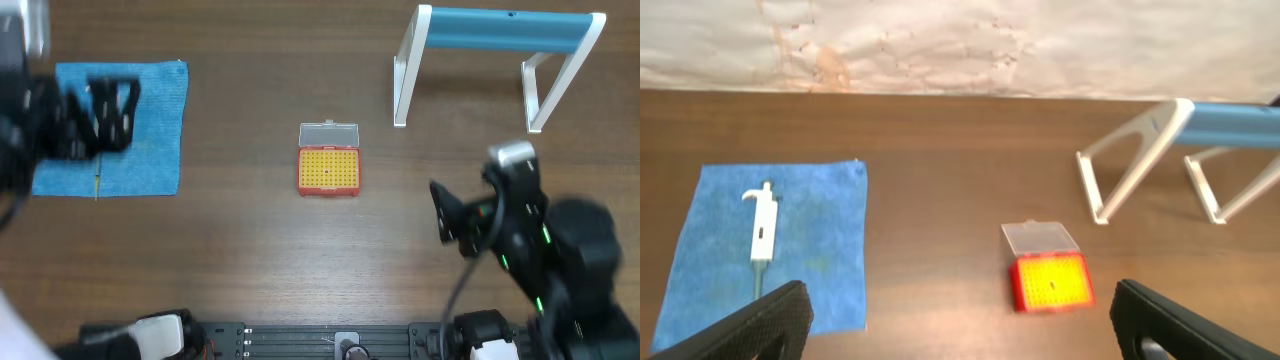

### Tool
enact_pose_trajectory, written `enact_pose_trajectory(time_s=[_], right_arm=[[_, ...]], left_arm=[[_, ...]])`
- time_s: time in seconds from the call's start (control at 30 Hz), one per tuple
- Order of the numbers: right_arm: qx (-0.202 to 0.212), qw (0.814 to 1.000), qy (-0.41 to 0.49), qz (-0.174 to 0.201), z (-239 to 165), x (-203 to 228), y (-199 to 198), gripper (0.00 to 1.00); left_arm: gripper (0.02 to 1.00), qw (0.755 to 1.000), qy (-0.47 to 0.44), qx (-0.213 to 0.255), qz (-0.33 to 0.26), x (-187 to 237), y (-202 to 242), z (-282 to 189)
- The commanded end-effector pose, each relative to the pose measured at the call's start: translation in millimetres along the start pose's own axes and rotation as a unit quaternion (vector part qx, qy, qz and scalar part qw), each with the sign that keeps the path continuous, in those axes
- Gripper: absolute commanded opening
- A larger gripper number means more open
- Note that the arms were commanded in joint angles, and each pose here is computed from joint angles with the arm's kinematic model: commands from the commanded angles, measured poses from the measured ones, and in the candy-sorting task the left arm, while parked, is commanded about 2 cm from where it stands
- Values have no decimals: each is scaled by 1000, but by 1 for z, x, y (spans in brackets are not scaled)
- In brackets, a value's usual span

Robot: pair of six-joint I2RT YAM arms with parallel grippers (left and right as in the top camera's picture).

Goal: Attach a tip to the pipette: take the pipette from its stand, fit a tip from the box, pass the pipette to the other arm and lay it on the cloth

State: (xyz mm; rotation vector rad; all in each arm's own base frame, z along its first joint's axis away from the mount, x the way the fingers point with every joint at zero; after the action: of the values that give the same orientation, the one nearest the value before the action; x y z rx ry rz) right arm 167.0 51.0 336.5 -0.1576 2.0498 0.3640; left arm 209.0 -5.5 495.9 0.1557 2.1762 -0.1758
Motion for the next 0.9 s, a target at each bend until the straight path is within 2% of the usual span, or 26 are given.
enact_pose_trajectory(time_s=[0.03, 0.1, 0.23, 0.3, 0.4, 0.47, 0.53, 0.67, 0.9], right_arm=[[37, 998, -44, -24, -36, 42, -9, 827], [33, 997, -70, -10, -45, 57, -9, 831], [20, 991, -132, 21, -54, 83, -10, 827], [22, 995, -92, 33, -35, 93, -14, 827], [27, 997, -62, 38, -9, 103, -20, 827], [29, 997, -57, 39, 2, 106, -23, 827], [36, 997, -46, 41, 8, 113, -26, 827], [41, 998, -6, 48, 11, 130, -28, 827], [37, 998, -5, 50, 11, 130, -27, 827]], left_arm=[[965, 999, 28, -2, -18, 63, -18, -28], [963, 998, 57, 3, -28, 101, -24, -28], [963, 988, 128, 17, -85, 189, -34, -11], [961, 978, 162, 42, -122, 238, -42, 9], [958, 970, 168, 79, -158, 274, -48, 37], [965, 963, 169, 97, -189, 285, -50, 53], [980, 957, 177, 94, -210, 292, -47, 67], [996, 958, 176, 90, -209, 300, -40, 88], [996, 962, 158, 91, -202, 299, -35, 102]])
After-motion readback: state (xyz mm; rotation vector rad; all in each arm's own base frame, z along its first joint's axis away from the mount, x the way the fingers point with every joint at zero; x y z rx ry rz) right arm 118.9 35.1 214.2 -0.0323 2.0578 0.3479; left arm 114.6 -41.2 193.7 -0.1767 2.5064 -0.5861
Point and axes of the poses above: each gripper's point midway between its finger pads, its own z axis out along the fingers, its own y axis along the line the jaws close on, x = y × z, the point moved 4 cm from there along -z, back along the fingers, and after that the axes turned 8 degrees about z, right-handed, at the moved point
